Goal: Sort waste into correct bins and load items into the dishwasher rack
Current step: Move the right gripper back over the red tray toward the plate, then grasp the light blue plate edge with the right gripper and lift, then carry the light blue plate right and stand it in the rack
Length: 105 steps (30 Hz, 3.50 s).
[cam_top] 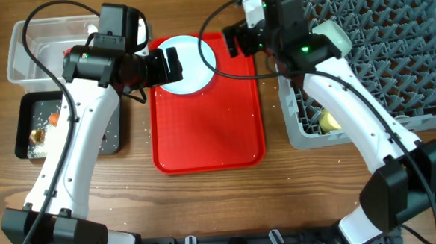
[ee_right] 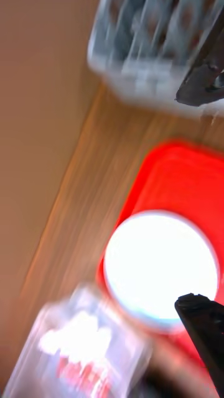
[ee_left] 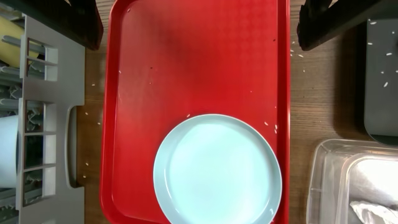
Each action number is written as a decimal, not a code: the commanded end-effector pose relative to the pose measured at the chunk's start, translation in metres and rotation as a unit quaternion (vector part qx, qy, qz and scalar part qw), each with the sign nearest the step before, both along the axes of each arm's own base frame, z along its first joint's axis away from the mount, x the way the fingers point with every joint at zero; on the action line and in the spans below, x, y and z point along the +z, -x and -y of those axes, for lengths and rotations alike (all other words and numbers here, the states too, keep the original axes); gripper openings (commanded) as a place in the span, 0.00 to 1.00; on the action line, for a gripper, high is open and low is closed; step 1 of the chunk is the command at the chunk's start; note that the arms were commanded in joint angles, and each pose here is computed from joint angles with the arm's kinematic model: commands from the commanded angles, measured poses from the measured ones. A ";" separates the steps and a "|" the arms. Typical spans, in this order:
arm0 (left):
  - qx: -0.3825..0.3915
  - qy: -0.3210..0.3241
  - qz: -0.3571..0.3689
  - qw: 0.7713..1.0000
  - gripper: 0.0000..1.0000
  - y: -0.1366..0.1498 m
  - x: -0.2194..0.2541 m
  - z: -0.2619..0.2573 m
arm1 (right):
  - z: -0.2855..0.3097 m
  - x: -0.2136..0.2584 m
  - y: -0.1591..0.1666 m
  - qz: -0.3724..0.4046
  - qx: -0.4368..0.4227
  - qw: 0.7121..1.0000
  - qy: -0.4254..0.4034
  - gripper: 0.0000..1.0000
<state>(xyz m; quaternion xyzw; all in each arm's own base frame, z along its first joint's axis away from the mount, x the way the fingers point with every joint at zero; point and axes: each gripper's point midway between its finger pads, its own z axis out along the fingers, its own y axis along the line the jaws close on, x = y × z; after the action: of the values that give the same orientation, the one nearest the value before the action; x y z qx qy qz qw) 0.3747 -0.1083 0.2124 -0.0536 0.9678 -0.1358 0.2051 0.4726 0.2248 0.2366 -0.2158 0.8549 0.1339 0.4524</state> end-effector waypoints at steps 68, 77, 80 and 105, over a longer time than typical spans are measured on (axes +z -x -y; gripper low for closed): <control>0.001 0.004 0.000 1.000 1.00 -0.002 0.000 0.003 | 0.027 -0.136 0.016 -0.297 -0.171 0.939 0.010 0.04; 0.001 0.004 0.000 1.000 1.00 -0.002 0.000 0.003 | 0.037 -0.112 0.013 -0.260 -0.160 0.952 0.032 0.04; 0.001 0.004 0.000 1.000 1.00 -0.002 0.000 0.003 | 0.070 -0.079 0.000 -0.204 -0.215 0.953 0.053 0.04; 0.001 0.004 0.000 1.000 1.00 -0.002 0.000 0.003 | 0.363 0.130 0.040 0.041 -0.503 0.813 0.290 0.05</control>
<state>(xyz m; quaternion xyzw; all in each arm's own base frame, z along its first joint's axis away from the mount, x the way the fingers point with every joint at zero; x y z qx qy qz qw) 0.3748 -0.1081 0.2124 -0.0539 0.9678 -0.1356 0.2052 0.4357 -0.1176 0.3740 0.1174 0.8235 -0.3387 0.4396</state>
